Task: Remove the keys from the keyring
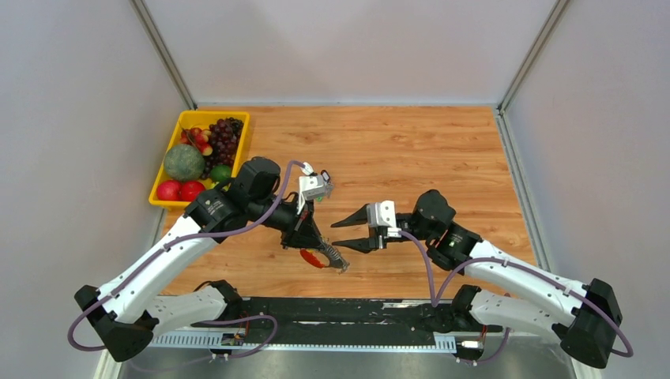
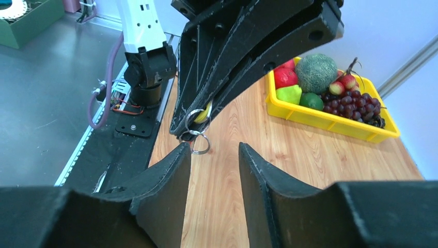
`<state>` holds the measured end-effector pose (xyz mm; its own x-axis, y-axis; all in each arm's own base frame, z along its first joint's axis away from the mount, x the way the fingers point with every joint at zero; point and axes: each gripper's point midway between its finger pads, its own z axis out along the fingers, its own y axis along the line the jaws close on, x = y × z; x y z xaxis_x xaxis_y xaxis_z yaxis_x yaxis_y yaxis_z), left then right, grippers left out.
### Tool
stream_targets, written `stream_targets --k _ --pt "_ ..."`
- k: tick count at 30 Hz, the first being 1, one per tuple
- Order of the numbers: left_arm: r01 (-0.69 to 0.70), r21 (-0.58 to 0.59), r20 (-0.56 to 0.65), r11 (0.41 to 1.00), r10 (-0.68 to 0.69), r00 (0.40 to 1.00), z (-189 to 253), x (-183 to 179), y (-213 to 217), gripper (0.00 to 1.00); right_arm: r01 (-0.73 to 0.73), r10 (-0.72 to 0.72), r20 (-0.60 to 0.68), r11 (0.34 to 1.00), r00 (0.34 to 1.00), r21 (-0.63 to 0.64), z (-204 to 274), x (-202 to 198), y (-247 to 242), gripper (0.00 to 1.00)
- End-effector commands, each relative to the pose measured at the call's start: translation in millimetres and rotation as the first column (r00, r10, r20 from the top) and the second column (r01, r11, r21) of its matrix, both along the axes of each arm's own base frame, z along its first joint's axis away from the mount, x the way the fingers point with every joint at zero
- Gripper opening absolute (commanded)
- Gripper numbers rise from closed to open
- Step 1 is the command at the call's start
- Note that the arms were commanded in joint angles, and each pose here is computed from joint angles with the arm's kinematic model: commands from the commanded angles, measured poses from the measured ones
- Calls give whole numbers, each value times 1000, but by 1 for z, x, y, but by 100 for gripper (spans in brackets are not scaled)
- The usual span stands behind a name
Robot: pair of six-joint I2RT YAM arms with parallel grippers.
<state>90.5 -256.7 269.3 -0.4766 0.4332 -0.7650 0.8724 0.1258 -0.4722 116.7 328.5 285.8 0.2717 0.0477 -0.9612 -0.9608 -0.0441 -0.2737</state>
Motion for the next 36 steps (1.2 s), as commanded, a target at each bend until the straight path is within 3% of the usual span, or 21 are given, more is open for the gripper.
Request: stream_targets --k 1,19,24,28,32,36 --pt "58 -51 56 997 -55 997 20 -6 -5 0 -89 88 64 996 994 11 16 -10 6 44" --pt "90 -26 56 996 -88 995 21 -13 -6 0 -209 210 42 977 977 -37 5 -24 12 42" --pt "102 -28 67 994 -100 993 24 -14 -7 0 -229 230 22 972 973 -43 4 -26 14 28" --pt "92 -15 94 996 -90 991 23 -11 -6 0 -235 235 6 971 972 -51 1 -27 13 24" --pt "81 -5 117 997 -80 990 24 -8 -4 0 -233 233 -11 971 972 -55 -2 -29 12 28" --pt "84 -7 117 996 -83 990 26 -8 -5 0 -230 228 -29 971 973 -63 -5 -28 15 45"
